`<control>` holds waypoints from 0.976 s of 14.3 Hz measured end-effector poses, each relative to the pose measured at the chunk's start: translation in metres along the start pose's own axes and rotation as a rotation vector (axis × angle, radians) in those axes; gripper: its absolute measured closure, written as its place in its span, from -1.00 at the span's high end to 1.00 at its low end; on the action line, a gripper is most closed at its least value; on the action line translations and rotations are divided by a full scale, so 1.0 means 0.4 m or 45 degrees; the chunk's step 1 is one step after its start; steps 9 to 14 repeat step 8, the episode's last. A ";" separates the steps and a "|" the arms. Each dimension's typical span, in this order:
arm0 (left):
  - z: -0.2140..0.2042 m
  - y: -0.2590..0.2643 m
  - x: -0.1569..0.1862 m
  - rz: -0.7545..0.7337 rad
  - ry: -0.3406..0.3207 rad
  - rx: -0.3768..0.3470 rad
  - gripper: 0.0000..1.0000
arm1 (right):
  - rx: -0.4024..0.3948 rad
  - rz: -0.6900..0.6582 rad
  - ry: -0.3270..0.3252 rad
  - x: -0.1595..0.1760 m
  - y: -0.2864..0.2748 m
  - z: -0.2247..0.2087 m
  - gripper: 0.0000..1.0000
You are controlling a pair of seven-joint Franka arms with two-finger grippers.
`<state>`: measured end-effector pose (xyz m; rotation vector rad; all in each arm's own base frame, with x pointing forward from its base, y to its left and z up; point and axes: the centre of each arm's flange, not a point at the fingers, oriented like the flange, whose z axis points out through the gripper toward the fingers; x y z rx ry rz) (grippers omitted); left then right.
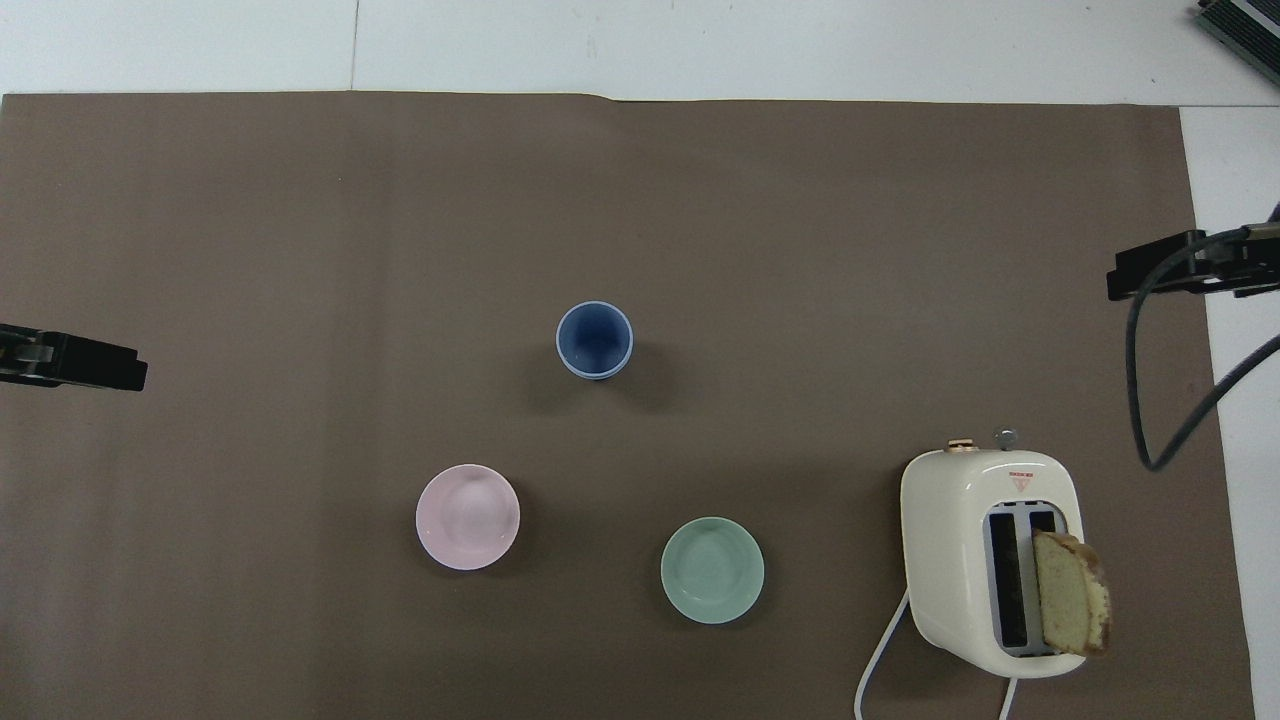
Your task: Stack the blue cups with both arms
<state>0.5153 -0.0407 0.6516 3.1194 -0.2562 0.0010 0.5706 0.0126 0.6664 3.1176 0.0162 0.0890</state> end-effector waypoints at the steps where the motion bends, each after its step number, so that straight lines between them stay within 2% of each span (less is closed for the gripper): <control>1: 0.000 0.000 0.000 0.000 0.000 0.000 1.00 | 0.001 -0.005 0.000 0.000 -0.005 0.000 1.00; 14: 0.000 0.000 0.000 0.000 0.000 0.000 1.00 | 0.001 -0.005 -0.009 -0.002 -0.006 0.002 1.00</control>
